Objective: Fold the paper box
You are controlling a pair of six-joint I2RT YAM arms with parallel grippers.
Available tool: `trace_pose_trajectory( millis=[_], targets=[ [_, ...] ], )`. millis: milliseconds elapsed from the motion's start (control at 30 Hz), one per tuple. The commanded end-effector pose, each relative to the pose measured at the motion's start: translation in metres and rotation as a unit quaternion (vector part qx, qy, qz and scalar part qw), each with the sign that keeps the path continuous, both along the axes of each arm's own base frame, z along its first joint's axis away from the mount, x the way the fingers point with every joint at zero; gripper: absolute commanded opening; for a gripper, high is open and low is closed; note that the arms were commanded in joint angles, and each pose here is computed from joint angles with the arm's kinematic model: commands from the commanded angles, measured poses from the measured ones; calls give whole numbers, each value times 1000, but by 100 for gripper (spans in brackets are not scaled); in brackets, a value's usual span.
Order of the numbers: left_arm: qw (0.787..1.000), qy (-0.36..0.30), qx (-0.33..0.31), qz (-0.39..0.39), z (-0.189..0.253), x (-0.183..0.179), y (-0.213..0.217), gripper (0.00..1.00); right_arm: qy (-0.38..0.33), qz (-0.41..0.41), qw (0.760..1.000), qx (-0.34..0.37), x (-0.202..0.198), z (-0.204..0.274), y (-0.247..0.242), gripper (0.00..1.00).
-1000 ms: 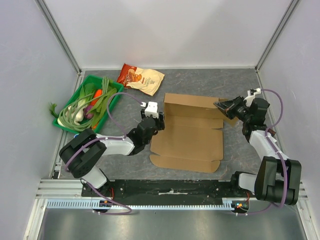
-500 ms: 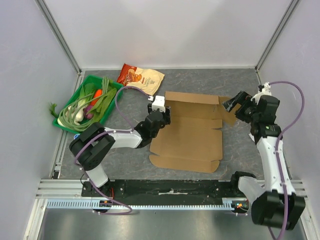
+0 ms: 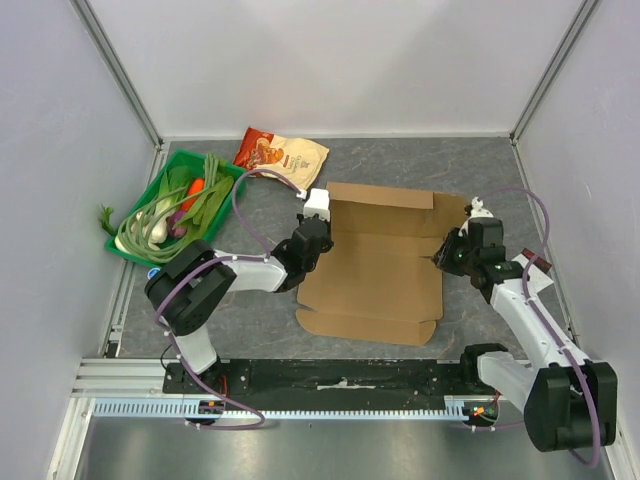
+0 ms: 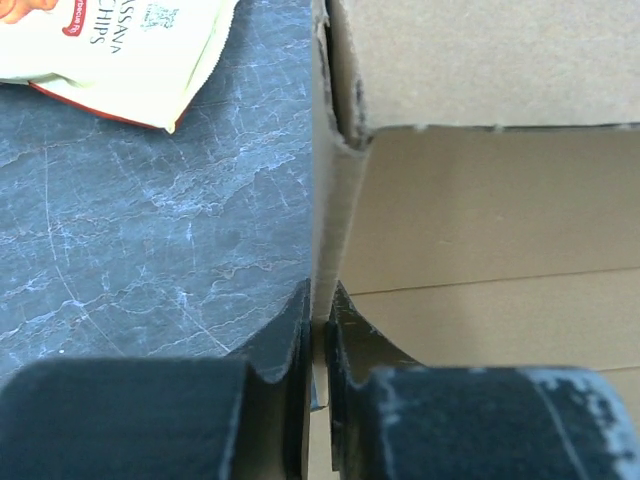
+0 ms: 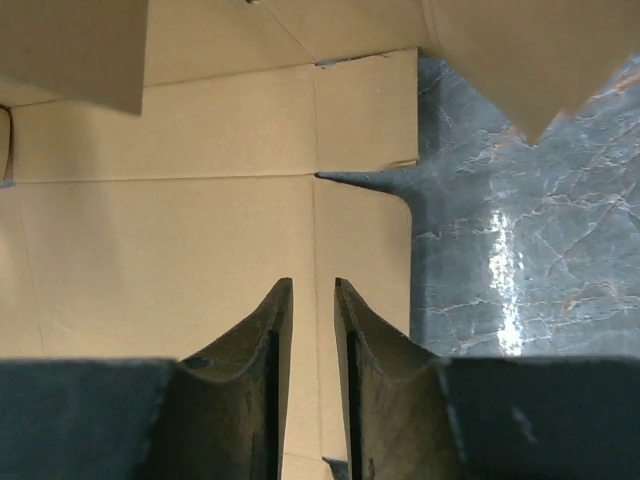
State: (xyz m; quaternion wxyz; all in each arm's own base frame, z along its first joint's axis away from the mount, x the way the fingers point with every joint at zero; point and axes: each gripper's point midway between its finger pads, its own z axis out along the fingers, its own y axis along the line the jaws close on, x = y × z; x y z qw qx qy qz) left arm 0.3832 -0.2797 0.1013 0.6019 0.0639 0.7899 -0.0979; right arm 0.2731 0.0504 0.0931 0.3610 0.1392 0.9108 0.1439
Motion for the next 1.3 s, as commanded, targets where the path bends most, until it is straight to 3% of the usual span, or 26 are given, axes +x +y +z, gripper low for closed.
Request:
trace_pose_trajectory(
  millis=[0, 100, 300, 833, 967, 1067, 1167, 1267],
  targets=[
    [999, -22, -34, 21, 24, 5, 3, 7, -58, -70, 993, -74, 25, 6, -23, 24],
    [999, -15, -44, 28, 22, 1, 8, 3, -56, -81, 990, -99, 30, -1, -32, 16],
    [998, -13, -47, 39, 19, -6, 18, 2, -49, -83, 989, -112, 42, -18, -35, 0],
    [998, -12, -55, 42, 21, -10, 22, 2, -57, -132, 985, -100, 43, -58, -37, 0],
    [997, -10, -57, 43, 22, -10, 22, 2, -33, -188, 979, -67, 30, -76, -40, 0],
    [997, -10, -57, 49, 23, -10, 24, 2, -95, -193, 976, -13, 34, -58, -31, 0],
    [996, -9, -58, 74, 25, -10, 33, 2, -76, -194, 978, -5, 37, -40, -29, 0],
    [992, -6, -61, 107, 24, -11, 45, 2, -74, -188, 979, 26, 35, -23, -26, 11]
  ],
)
